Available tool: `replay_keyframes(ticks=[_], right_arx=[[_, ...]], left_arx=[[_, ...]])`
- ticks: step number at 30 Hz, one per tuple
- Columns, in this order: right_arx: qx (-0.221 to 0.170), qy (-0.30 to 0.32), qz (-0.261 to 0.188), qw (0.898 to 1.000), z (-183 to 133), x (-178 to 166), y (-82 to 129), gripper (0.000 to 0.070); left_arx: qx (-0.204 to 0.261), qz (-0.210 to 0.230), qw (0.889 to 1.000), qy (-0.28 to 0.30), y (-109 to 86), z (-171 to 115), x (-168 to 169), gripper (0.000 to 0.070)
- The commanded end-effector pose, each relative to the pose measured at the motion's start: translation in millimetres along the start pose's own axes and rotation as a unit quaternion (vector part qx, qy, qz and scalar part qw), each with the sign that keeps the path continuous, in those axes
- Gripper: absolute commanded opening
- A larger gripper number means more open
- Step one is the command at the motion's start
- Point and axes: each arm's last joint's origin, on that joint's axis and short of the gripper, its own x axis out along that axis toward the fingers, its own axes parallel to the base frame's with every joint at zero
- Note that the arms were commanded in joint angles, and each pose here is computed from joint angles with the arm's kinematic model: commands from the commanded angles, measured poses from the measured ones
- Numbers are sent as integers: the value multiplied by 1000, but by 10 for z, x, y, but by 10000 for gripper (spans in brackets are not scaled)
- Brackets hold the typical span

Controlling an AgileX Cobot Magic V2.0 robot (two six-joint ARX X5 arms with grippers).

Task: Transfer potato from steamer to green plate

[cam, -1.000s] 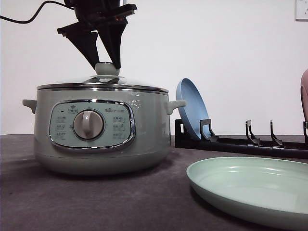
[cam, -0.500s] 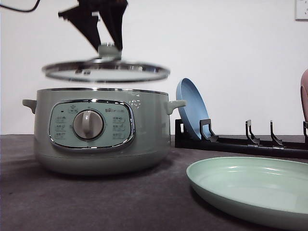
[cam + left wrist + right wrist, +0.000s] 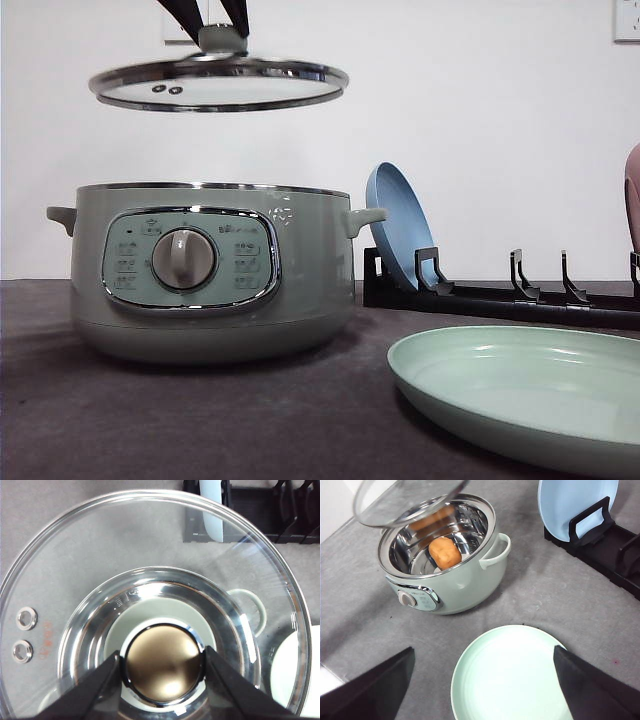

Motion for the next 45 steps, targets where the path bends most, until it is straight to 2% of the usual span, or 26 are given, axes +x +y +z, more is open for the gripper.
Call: replay_keyframes(ticks=[1,10,18,32,39,45], right_arx=[[-5,-8,-1,1000,30,-13,8,560],[-5,-7,-1,1000,30,-13,8,560],[-5,-7,-1,1000,30,-13,8,560],[2,16,7,1000,85,120,-15,560],[10,65,38,997,348,407,-29,560],[-32,90,56,994,836,763,27,559]], left_arx=[[0,1,999,-50,-5,53,-235,0],[-23,23,999,-41,224,29,-248,0],[-69,59,995,-29,614,-31,-285,0],[-148,125,981,-31,1293,-181,-424,0],[-179,149,972,-32,1542,-269,-500,0],[-195,162,967,-32,1666,-320,-543,0]])
